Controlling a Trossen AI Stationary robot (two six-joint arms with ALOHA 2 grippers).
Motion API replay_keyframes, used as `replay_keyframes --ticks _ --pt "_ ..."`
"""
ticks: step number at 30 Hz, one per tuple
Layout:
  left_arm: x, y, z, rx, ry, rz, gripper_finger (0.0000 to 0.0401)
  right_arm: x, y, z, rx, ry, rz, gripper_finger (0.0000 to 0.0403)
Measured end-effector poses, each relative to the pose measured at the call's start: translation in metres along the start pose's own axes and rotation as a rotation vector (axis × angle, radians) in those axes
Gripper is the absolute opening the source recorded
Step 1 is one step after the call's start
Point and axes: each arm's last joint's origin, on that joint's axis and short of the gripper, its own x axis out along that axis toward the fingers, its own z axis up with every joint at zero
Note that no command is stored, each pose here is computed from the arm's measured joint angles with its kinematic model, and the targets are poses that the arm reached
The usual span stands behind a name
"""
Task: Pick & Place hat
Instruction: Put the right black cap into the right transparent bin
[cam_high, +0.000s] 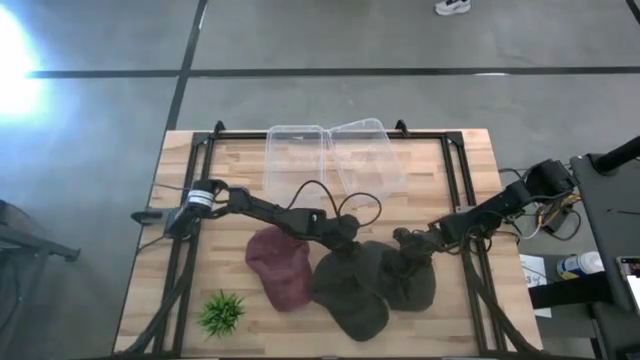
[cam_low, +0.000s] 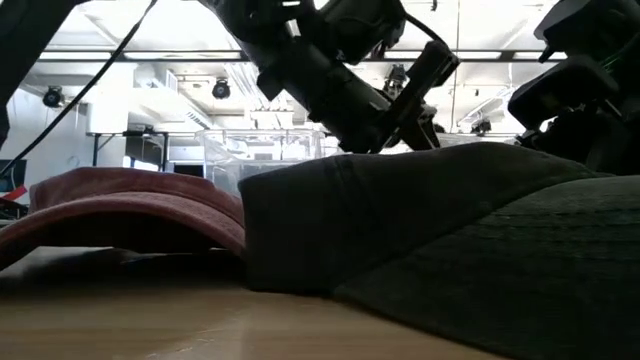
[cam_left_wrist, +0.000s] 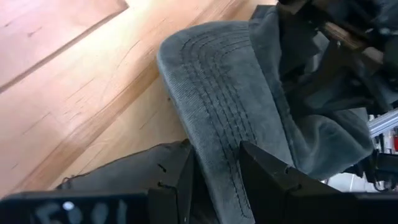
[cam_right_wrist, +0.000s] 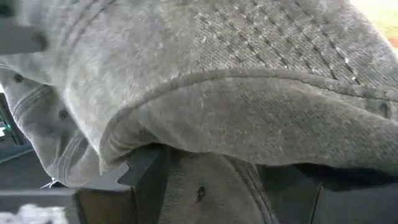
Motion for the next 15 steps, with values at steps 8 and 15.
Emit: replay_keyframes --ticks 8,15 --pt "0.0 -0.008 0.003 0.039 -0.033 -0.09 0.0121 0.0 0.0 0.0 0.007 -0.009 0.0 0.0228" --pt "-0.003 -0.022 0.009 0.114 -0.048 -0.208 0.0079 0.0 0.0 0.001 0.015 -0.021 0.011 0.0228"
